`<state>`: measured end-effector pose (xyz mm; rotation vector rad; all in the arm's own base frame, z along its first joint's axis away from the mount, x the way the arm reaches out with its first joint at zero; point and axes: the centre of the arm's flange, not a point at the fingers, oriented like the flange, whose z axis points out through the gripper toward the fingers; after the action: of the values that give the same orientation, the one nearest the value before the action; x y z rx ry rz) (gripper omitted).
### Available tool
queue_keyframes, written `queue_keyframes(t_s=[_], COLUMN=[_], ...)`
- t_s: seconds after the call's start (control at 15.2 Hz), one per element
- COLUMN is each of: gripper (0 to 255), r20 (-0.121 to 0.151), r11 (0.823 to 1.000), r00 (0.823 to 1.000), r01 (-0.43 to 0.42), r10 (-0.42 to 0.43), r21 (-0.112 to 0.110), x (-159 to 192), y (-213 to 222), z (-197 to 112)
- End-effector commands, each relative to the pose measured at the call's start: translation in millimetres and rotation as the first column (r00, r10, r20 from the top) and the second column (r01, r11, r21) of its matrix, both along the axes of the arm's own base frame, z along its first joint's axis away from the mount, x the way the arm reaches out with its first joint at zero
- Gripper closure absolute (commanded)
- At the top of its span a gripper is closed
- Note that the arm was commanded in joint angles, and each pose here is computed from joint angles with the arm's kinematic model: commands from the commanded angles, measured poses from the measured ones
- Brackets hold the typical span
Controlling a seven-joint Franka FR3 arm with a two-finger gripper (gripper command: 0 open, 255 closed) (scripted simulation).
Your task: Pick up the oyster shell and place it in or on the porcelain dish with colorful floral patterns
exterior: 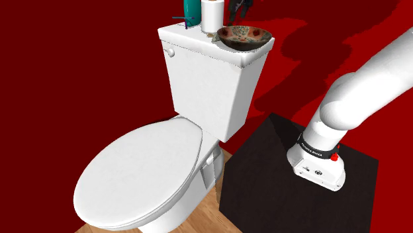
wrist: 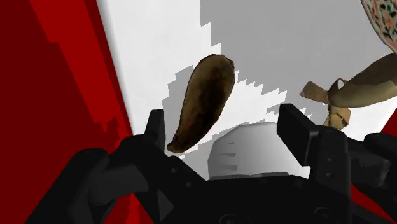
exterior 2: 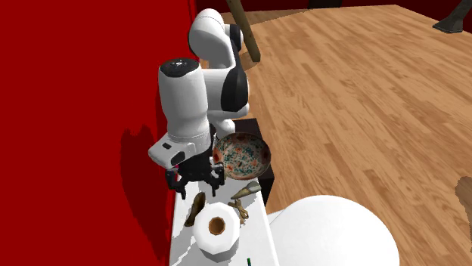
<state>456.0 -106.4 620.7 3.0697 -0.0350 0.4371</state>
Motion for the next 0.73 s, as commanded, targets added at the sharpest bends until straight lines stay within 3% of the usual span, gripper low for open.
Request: queue_keyframes(t_s=[0.0,0.07,0.66], gripper=[0,0,0], r20=[-0.141,-0.198,-0.198], r11=[0.989,0.978,0.978], r00=[0.982,0.963,0.963], r01=[0.138,0.198,0.198], r10=[-0.129,-0.18,-0.18], r21=[0.055,0.072,0.072], x=[43.5,60.7,64.2], y=[-13.9,-21.8,-21.3], z=[-1.0,-2.2,-42.0])
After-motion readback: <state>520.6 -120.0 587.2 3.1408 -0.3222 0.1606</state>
